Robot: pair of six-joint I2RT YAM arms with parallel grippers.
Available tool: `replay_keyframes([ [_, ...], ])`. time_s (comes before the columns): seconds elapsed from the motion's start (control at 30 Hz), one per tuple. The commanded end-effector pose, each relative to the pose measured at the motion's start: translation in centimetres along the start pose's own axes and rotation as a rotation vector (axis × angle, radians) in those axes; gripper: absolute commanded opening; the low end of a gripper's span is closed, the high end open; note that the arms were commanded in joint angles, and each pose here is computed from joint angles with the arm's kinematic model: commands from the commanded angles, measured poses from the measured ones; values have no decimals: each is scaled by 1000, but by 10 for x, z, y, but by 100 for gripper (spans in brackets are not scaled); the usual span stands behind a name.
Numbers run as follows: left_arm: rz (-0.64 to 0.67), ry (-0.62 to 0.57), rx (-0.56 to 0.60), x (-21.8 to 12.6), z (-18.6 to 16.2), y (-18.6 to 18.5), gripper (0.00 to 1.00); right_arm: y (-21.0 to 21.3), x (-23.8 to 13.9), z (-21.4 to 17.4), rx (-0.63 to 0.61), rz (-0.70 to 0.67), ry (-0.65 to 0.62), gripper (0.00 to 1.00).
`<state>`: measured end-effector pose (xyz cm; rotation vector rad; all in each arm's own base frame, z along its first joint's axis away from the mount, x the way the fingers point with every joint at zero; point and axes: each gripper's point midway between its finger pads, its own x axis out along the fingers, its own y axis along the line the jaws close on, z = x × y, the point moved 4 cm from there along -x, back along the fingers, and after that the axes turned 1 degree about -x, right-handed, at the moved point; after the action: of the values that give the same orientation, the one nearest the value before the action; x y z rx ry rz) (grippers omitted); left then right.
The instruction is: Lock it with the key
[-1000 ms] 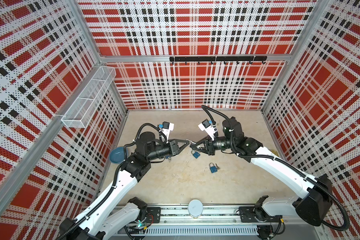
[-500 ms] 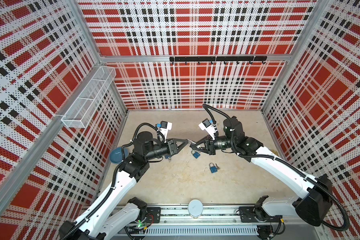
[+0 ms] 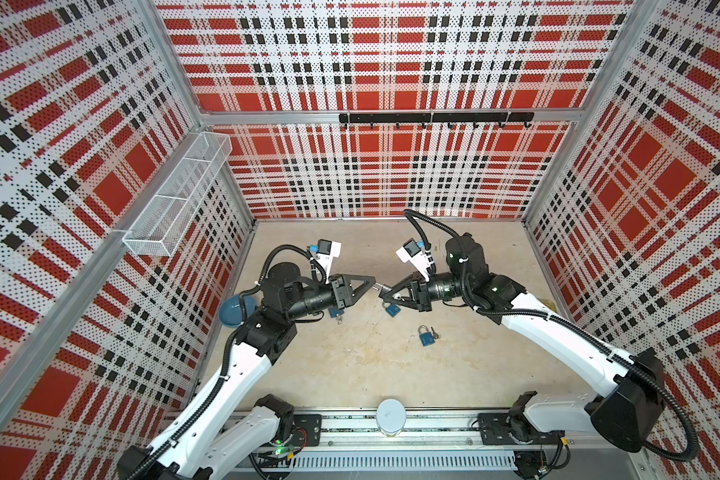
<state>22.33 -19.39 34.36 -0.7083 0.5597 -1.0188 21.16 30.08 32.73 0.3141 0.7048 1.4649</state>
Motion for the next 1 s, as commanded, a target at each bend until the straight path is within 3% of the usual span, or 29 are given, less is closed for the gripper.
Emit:
replay_keyframes([
  [0.0, -52, -3, 27, 1, 5, -13, 32, 5, 1, 9, -43, 34, -25, 0],
  [0.27, -60, -2, 29, -3, 1, -15, 24, 2, 1, 11, -33, 32, -26, 0],
  [0.7, -58, 17, 15, -1, -3, -10, 23, 2, 0, 15, -35, 32, -37, 0],
  [0.97, -49, 27, 10, 3, -5, -5, 12, 4, -1, 16, -30, 47, -40, 0],
])
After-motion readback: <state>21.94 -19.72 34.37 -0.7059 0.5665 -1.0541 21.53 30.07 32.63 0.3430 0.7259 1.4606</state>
